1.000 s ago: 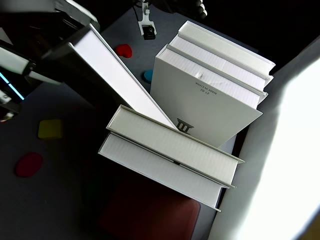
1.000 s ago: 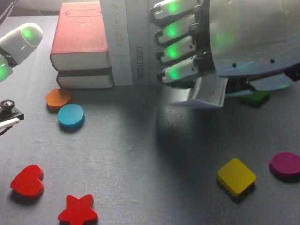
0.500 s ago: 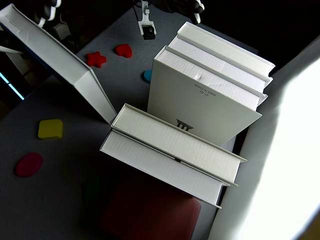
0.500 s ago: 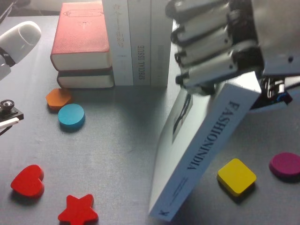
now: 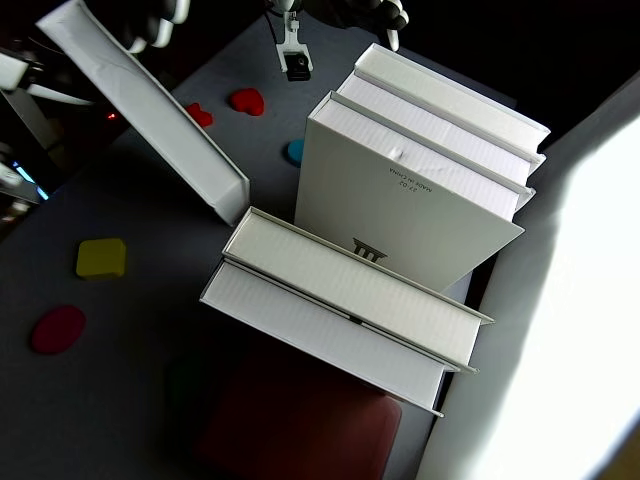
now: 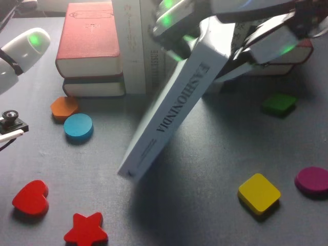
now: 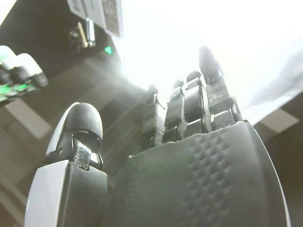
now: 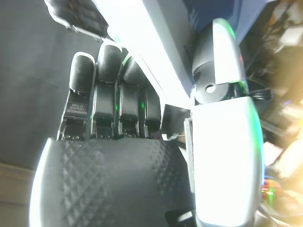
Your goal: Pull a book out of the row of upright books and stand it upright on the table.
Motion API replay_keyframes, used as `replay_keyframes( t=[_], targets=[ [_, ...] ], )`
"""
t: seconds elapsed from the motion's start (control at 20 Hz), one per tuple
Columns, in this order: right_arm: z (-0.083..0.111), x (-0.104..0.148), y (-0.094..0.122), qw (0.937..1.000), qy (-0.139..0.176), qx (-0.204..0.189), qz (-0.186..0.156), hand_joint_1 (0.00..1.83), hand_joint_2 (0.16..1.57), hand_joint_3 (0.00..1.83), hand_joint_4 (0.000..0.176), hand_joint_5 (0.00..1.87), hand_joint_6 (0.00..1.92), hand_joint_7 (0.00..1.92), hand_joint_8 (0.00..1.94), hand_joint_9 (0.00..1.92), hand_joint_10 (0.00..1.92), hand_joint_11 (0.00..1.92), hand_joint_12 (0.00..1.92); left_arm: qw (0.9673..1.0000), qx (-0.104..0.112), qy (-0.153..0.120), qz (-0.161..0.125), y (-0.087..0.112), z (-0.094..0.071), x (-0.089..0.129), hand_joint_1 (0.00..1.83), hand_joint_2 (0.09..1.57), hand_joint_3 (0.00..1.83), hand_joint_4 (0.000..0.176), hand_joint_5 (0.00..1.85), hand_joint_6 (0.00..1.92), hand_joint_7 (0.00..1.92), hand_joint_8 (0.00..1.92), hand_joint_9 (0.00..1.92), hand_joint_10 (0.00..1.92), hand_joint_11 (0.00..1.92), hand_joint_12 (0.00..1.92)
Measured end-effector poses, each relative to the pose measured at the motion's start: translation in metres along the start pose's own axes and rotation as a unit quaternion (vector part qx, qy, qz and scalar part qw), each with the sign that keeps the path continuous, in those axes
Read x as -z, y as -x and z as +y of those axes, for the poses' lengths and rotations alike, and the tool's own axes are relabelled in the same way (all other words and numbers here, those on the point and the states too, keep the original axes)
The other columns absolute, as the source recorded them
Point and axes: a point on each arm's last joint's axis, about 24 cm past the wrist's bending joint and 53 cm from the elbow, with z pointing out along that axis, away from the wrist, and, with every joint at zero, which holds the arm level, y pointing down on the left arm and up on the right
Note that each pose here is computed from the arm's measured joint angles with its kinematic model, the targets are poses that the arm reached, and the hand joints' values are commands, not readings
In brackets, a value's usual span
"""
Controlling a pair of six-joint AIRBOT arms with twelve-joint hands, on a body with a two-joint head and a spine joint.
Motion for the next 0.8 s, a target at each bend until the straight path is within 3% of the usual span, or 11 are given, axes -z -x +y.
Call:
replay_keyframes(
  t=[0.15,0.2,0.25,0.3,0.35,0.4,0.55,0.6,0.65,0.7,0.8],
  targets=[
    [-0.008,-0.008,-0.007,0.9995,0.002,-0.026,0.016,1.1,1.2,0.0,0.0,0.83,1.24,0.47,0.97,0.05,1.4,0.0,1.92,1.0,0.001,0.003,0.0,-0.001,0.002,0.0,0.29,1.39,0.0,0.045,0.15,0.01,0.07,0.0,0.06,0.01,0.0,0.8],
    [-0.011,-0.009,-0.005,0.9995,0.001,-0.029,0.013,1.11,1.11,0.0,0.0,0.57,0.84,0.44,0.78,0.11,1.18,0.0,1.66,1.0,-0.002,0.003,0.0,0.001,0.002,0.0,0.31,1.39,0.0,0.055,0.16,0.01,0.08,0.0,0.08,0.01,0.0,0.84],
    [-0.014,-0.009,-0.004,0.9993,-0.001,-0.034,0.012,1.11,1.11,0.0,0.0,0.57,0.84,0.44,0.78,0.11,1.18,0.0,1.66,1.0,-0.001,0.003,-0.002,0.002,0.002,0.0,0.31,1.39,0.0,0.055,0.16,0.01,0.08,0.0,0.08,0.01,0.0,0.84],
    [-0.014,-0.01,-0.004,0.9993,0.0,-0.034,0.012,1.17,1.06,0.0,0.0,0.39,0.61,0.39,0.62,0.16,1.06,0.0,1.6,1.0,-0.001,0.003,-0.002,0.002,0.002,0.0,0.3,1.37,0.0,0.043,0.19,0.01,0.12,0.01,0.12,0.02,0.0,0.96],
    [-0.015,-0.012,-0.004,0.9994,0.0,-0.032,0.015,1.14,0.97,0.0,0.0,0.34,0.26,0.42,0.18,0.15,0.83,0.0,1.43,1.0,-0.001,0.003,-0.002,0.001,0.002,0.0,0.38,1.37,0.0,0.036,0.21,0.01,0.15,0.0,0.14,0.01,0.0,0.92],
    [-0.017,-0.013,-0.004,0.9994,-0.003,-0.029,0.016,1.06,0.97,0.0,0.0,0.21,0.1,0.32,0.03,0.06,0.59,0.0,1.23,1.0,-0.001,0.003,0.0,0.001,0.002,0.0,0.28,1.36,0.0,0.073,0.16,0.0,0.1,0.0,0.09,0.0,0.0,0.74],
    [-0.026,-0.018,0.0,0.9994,-0.011,-0.031,0.01,0.99,0.96,0.0,0.0,0.0,0.0,0.02,0.0,0.0,0.38,0.0,0.9,1.0,0.002,0.004,-0.002,-0.001,0.004,0.0,0.34,1.37,0.0,0.05,0.22,0.01,0.14,0.0,0.12,0.01,0.0,0.84],
    [-0.029,-0.019,0.001,0.9994,-0.016,-0.029,0.009,0.93,0.93,0.0,0.0,0.0,0.0,0.0,0.0,0.0,0.09,0.0,0.53,1.0,0.002,0.004,-0.002,-0.001,0.004,0.0,0.3,1.37,0.0,0.056,0.21,0.01,0.12,0.0,0.1,0.01,0.0,0.78],
    [-0.03,-0.02,0.002,0.9994,-0.019,-0.029,0.007,0.95,0.93,0.0,0.0,0.0,0.0,0.0,0.0,0.0,0.02,0.0,0.13,1.0,0.002,0.003,-0.002,-0.001,0.004,0.0,0.29,1.37,0.0,0.052,0.21,0.0,0.11,0.0,0.09,0.0,0.0,0.74],
    [-0.033,-0.02,0.004,0.9993,-0.023,-0.03,0.004,0.93,0.92,0.0,0.0,0.0,0.0,0.0,0.0,0.0,0.0,0.0,0.03,1.0,0.001,0.004,-0.002,-0.001,0.004,0.0,0.26,1.37,0.0,0.059,0.19,0.0,0.1,0.0,0.07,0.0,0.0,0.72],
    [-0.038,-0.017,0.006,0.999,-0.032,-0.032,-0.002,0.84,0.89,0.0,0.054,0.0,0.0,0.0,0.0,0.0,0.0,0.0,0.0,1.0,0.001,0.003,-0.003,0.0,0.004,0.0,0.23,1.37,0.0,0.075,0.18,0.0,0.1,0.0,0.07,0.0,0.0,0.71]
  ],
)
